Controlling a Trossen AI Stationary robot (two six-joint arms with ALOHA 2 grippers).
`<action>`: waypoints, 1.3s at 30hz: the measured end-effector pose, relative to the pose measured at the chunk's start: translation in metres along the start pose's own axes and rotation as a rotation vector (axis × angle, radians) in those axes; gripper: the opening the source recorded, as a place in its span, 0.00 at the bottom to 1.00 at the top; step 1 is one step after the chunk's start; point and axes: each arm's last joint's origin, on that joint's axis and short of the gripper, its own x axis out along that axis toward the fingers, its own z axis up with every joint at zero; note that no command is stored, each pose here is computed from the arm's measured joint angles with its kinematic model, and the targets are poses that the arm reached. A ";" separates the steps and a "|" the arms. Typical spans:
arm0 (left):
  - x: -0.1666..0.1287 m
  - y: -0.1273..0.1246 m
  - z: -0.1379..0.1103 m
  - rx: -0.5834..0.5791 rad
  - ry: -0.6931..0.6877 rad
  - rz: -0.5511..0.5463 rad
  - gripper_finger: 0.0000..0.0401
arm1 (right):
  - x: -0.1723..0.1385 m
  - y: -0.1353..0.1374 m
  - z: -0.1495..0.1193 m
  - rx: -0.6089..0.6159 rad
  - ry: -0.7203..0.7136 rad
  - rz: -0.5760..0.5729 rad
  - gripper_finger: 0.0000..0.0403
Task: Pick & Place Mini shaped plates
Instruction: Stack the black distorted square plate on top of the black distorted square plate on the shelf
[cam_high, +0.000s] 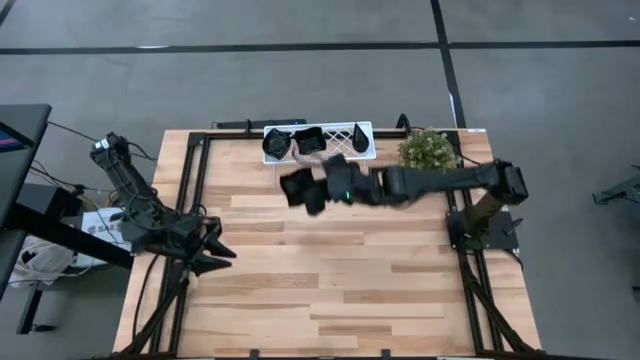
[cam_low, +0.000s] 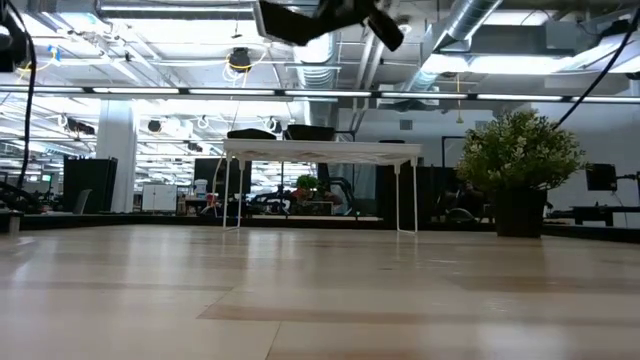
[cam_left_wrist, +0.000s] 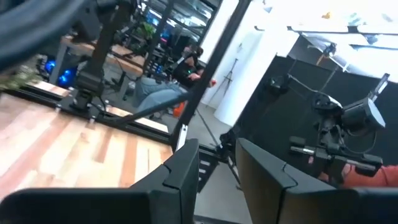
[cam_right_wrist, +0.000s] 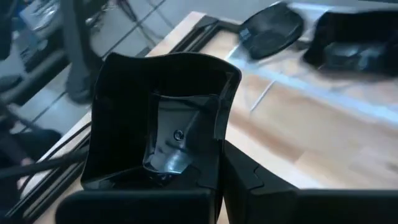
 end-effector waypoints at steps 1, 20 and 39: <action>-0.002 0.003 0.000 -0.006 -0.008 0.003 0.27 | 0.002 -0.005 0.006 -0.002 -0.004 -0.013 0.00; -0.062 0.066 0.003 0.018 -0.272 0.247 0.27 | 0.046 -0.136 0.101 0.048 0.035 -0.097 0.00; -0.064 0.073 -0.004 0.028 -0.283 0.365 0.27 | 0.082 -0.141 0.092 0.076 0.081 -0.069 0.00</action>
